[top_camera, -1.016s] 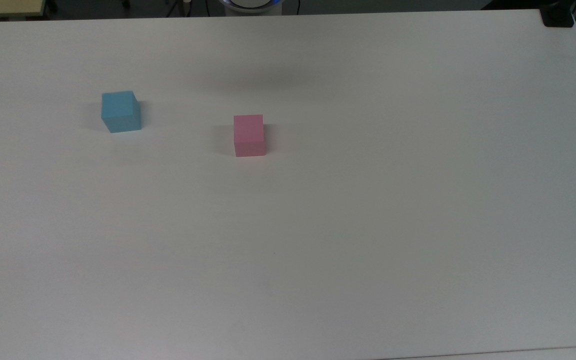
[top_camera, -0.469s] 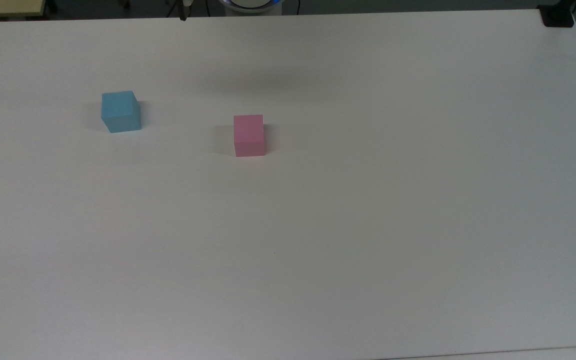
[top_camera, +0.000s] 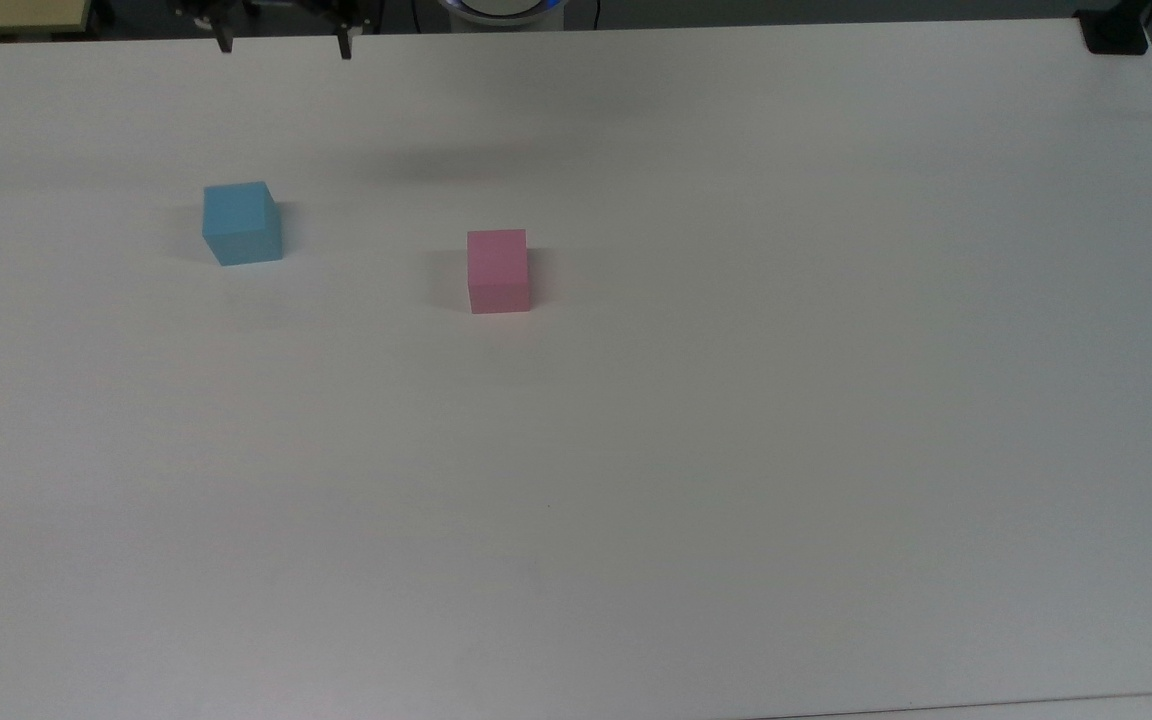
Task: Put blue cube on pink cube
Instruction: 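Lower the open gripper over the light-blue cube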
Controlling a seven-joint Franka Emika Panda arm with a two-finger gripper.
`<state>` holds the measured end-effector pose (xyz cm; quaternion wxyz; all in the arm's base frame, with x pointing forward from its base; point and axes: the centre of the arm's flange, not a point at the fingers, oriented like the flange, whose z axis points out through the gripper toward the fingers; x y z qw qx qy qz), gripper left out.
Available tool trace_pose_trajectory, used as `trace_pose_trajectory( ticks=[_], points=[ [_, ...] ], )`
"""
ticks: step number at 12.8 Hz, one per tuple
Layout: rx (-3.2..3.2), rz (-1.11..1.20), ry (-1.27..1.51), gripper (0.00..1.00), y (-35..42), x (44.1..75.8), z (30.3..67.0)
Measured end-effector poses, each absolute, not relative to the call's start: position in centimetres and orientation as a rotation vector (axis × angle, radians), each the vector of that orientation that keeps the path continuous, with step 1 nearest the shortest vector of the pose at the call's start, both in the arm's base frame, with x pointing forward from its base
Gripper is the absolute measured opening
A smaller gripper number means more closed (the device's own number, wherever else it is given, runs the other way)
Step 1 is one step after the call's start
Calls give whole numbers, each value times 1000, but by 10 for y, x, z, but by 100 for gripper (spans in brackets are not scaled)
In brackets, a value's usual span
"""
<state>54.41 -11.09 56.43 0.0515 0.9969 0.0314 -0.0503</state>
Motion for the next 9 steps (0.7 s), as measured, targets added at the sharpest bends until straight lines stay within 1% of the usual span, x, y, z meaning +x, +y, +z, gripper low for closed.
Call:
trace_pose_trajectory(
  ticks=[2,6,9],
  points=[
    [3031,-102,140,100,-126,544,527],
    [3025,19,100,100,-158,532,447],
    [3019,73,51,100,-181,521,412]
  ],
)
